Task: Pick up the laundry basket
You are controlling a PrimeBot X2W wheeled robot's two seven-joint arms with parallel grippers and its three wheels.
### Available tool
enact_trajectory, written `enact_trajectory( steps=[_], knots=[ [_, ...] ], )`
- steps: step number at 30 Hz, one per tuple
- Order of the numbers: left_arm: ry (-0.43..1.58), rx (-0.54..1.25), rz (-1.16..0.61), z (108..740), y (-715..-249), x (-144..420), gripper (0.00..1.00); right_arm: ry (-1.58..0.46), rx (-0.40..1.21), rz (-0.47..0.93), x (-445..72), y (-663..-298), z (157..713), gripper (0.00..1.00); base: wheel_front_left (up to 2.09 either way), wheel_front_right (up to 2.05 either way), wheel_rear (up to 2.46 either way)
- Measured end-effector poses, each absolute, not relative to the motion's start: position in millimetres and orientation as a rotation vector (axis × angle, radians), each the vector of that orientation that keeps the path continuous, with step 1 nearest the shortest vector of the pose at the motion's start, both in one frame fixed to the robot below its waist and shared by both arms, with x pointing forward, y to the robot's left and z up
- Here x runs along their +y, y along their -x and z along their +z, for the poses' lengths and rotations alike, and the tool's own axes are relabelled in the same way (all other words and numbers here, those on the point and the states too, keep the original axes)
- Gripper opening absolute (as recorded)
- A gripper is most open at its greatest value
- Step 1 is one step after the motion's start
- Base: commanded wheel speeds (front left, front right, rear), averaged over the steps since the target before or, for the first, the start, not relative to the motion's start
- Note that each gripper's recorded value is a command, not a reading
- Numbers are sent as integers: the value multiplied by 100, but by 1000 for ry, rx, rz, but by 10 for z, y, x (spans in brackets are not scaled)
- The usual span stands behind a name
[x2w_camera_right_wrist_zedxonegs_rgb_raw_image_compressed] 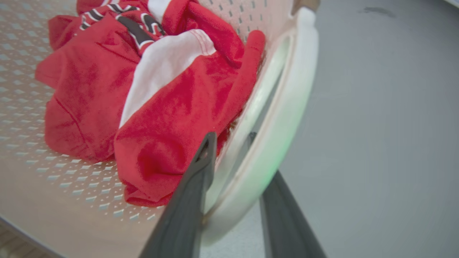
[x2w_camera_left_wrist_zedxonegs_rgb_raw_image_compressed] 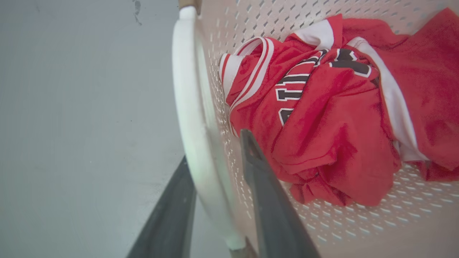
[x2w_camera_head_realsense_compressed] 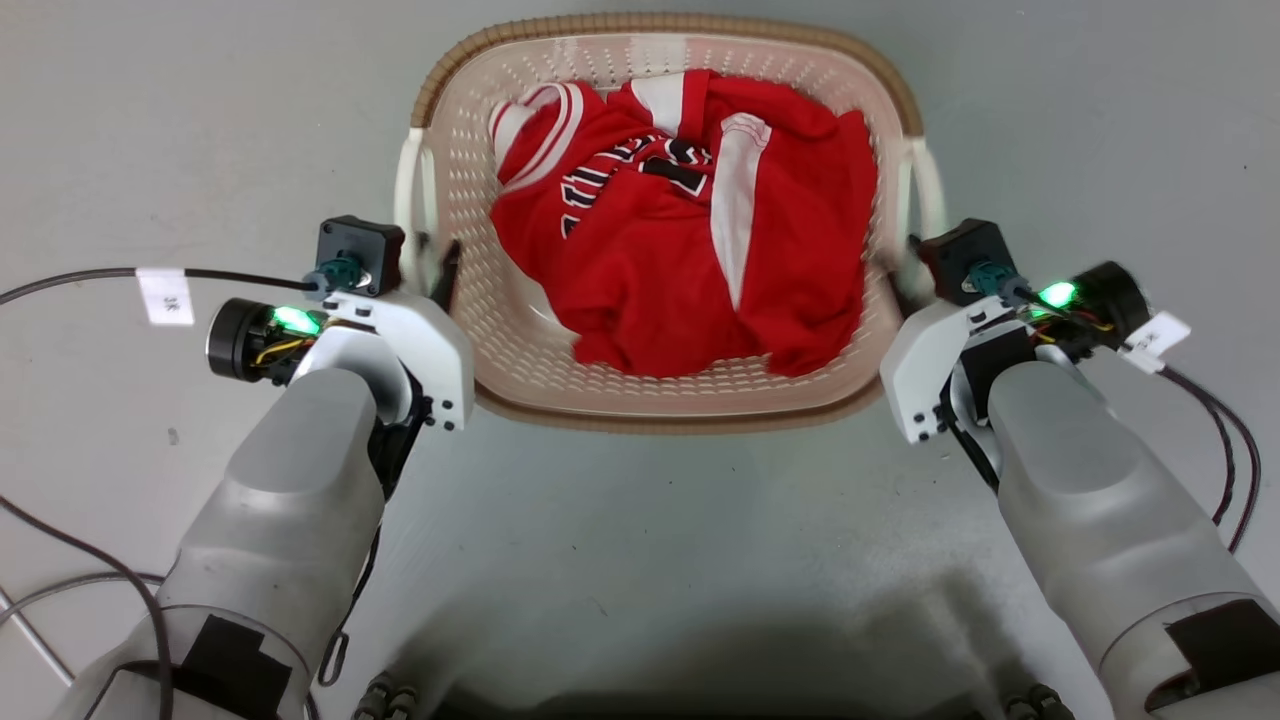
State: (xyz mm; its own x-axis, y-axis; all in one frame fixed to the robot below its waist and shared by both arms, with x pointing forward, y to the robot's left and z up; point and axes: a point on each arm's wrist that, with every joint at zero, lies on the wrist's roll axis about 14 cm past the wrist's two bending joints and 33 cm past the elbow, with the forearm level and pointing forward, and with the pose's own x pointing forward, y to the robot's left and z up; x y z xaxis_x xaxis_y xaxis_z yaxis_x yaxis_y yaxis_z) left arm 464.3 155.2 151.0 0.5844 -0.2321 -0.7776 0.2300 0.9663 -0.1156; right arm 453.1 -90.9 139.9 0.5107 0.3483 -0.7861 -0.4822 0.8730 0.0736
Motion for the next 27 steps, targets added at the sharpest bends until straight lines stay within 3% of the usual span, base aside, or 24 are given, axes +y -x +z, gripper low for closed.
enact_trajectory(
  steps=[17, 27],
  knots=[
    [11, 896, -270, 1760, -4595, 1540, 0, 187, 876, 520, -869, -4586, 1656, 0, 0, 0, 0],
    [26, 927, -266, 2071, -4399, 1546, 0, 201, 900, 525, -851, -4433, 1981, 0, 0, 0, 0]
  ],
)
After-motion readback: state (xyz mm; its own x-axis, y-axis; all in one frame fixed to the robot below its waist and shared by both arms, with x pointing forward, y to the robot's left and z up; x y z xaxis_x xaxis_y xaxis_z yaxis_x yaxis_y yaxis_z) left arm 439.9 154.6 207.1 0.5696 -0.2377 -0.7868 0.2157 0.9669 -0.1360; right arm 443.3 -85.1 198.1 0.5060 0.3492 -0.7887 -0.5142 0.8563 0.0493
